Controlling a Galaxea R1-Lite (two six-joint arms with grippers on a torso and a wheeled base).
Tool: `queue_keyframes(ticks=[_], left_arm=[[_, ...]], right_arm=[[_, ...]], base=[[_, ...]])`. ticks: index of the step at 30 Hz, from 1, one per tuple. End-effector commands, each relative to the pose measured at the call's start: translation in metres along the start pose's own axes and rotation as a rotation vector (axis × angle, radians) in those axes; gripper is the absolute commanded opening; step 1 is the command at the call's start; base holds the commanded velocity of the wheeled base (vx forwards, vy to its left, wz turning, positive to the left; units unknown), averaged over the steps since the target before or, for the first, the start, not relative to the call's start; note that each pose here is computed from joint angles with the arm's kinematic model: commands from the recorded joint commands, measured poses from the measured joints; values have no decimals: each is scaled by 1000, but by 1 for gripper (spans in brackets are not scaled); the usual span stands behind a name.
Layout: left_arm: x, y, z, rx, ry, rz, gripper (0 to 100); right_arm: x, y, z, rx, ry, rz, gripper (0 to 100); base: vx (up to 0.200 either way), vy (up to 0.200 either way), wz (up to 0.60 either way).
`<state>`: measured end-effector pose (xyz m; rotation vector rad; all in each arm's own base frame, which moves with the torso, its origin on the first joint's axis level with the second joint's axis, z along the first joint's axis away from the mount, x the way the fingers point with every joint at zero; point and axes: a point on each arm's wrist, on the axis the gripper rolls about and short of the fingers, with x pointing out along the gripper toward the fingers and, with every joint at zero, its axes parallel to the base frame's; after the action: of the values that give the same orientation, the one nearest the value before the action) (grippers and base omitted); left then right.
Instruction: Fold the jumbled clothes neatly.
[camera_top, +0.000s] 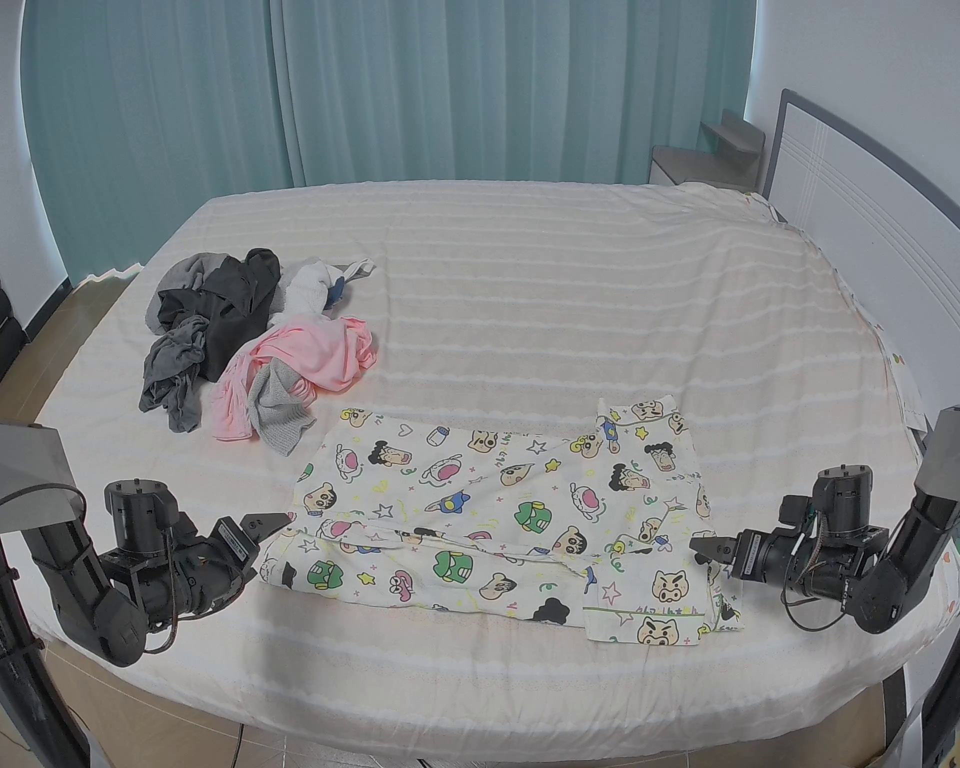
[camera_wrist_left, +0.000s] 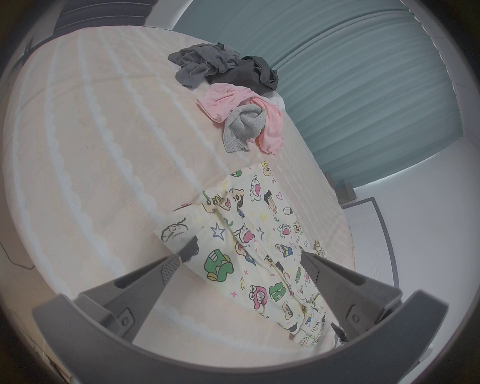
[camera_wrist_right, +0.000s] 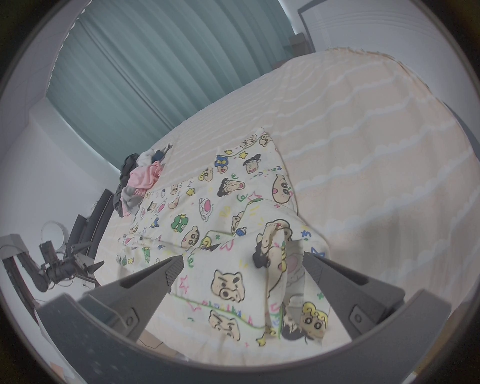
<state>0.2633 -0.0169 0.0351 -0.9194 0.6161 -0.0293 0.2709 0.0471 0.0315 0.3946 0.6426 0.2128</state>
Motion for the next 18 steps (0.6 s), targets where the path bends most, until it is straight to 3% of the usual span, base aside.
queue_keyframes(ticks=[1, 6, 13, 18], left_arm=[[8, -4, 15, 101, -37, -38, 100], [34, -8, 13, 390, -12, -41, 100], [59, -30, 15, 573, 142, 29, 100], [63, -35, 17, 670, 148, 20, 100]], right_arm=[[-46, 18, -3, -57, -60, 17, 100], [-85, 23, -12, -67, -106, 24, 100], [-116, 20, -29, -58, -117, 34, 100], [-127, 23, -25, -41, -160, 54, 100]], base=[[0, 0, 0], [0, 0, 0], [0, 0, 0], [0, 0, 0]])
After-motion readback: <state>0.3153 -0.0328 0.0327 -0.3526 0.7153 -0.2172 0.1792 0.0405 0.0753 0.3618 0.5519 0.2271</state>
